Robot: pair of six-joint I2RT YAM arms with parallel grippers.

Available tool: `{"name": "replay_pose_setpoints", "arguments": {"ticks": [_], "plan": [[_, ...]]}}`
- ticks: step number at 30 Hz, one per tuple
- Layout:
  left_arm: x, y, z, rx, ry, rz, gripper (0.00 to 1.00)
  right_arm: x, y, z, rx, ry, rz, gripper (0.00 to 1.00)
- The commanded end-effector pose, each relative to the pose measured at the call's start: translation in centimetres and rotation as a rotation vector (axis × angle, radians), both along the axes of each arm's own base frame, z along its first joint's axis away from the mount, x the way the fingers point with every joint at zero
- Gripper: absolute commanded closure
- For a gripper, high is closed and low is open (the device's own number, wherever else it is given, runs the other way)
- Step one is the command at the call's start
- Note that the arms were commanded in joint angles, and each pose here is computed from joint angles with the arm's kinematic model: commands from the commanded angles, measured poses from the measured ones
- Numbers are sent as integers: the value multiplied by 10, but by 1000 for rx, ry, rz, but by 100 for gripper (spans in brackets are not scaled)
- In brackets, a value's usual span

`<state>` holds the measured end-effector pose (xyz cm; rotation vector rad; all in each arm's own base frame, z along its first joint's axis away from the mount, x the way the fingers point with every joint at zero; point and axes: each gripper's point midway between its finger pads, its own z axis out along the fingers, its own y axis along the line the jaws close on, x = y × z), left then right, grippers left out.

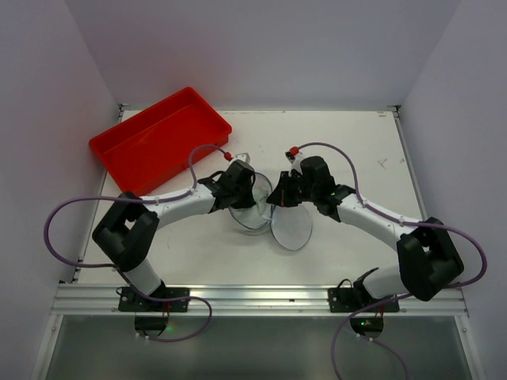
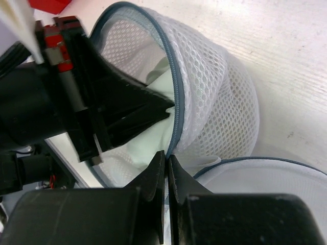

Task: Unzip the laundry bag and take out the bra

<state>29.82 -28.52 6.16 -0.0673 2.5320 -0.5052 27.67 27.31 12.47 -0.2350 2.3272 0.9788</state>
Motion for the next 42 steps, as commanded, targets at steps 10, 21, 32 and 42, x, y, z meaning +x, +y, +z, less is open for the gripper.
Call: {"name": "replay_pose_setpoints", "arguments": {"ticks": [10, 21, 32, 42], "plan": [[-67, -16, 121, -264, -208, -455, 100, 23, -28, -5, -128, -67, -155, 100], [-43, -3, 235, -571, -517, -384, 100, 14, -28, -8, -131, -64, -137, 100], [70, 106, 316, -374, -711, 53, 100, 2, -32, -16, -135, -42, -142, 100], [185, 209, 305, 87, -766, 397, 99, -4, -27, 1, -107, -58, -98, 100]]}}
